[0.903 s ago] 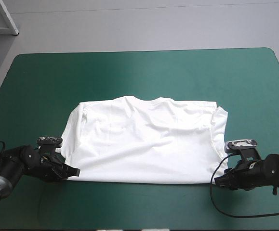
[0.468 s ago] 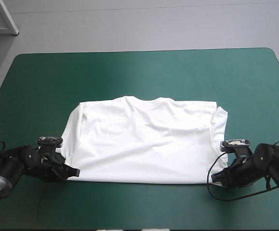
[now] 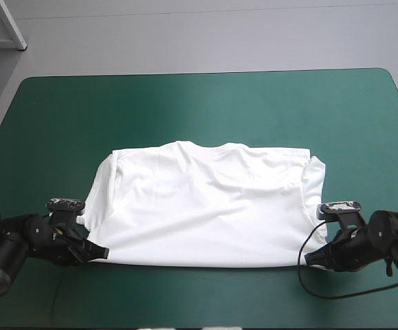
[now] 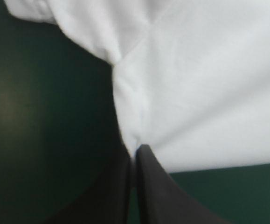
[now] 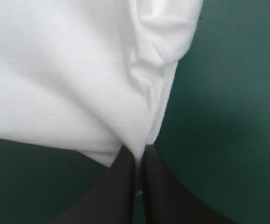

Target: Fold the cloth

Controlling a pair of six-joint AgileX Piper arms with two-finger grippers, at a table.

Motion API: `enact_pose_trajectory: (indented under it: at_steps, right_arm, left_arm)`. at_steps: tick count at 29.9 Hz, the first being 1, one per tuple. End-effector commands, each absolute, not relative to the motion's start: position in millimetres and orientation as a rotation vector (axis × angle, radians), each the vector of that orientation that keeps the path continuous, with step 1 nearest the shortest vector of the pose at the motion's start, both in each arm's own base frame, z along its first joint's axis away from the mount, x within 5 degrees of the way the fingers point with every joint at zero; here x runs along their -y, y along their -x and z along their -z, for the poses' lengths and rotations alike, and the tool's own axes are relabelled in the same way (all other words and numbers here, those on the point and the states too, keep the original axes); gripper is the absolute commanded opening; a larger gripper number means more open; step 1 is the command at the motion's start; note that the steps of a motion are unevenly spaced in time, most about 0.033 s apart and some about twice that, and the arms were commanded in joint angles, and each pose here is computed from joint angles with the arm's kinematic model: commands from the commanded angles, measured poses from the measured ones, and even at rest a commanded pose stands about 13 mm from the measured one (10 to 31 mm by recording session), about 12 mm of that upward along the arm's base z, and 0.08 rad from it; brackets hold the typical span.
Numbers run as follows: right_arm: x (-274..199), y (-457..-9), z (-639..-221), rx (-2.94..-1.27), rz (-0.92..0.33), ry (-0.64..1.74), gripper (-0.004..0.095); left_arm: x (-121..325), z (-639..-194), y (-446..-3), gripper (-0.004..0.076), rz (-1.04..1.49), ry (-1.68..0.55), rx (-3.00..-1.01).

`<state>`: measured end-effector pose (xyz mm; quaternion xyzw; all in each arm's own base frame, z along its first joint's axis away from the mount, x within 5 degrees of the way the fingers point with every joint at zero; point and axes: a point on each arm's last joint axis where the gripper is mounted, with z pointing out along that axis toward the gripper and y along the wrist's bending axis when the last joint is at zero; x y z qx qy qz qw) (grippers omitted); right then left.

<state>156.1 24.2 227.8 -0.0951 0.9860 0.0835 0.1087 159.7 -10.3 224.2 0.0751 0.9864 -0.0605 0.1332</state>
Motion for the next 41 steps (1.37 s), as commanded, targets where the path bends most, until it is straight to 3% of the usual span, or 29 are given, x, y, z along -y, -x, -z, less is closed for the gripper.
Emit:
enact_pose_trajectory:
  at_steps: [1,10,22,31,41]
  right_arm:
    - [-16,-137,-249,-2.846,-0.132,0.289,-0.0013]
    - [-15,-109,-277,-2.718,-0.124,0.249,-0.0017]
    - [-15,-129,-345,-2.39,-0.09,0.246,-0.0018]
    - [-17,-180,-338,-2.33,-0.078,0.251,-0.0018]
    - [-22,-257,-320,-2.296,-0.089,0.268,-0.0018]
  left_arm:
    - [7,-242,-146,0.0019,0.104,-0.208,-2.826]
    - [5,-255,-123,0.0019,0.078,-0.217,-2.836]
    - [5,-334,-167,0.0019,0.028,-0.238,-2.547]
    - [6,-343,-232,0.0019,0.053,-0.22,-2.472]
    - [6,-309,-295,0.0019,0.085,-0.171,-2.472]
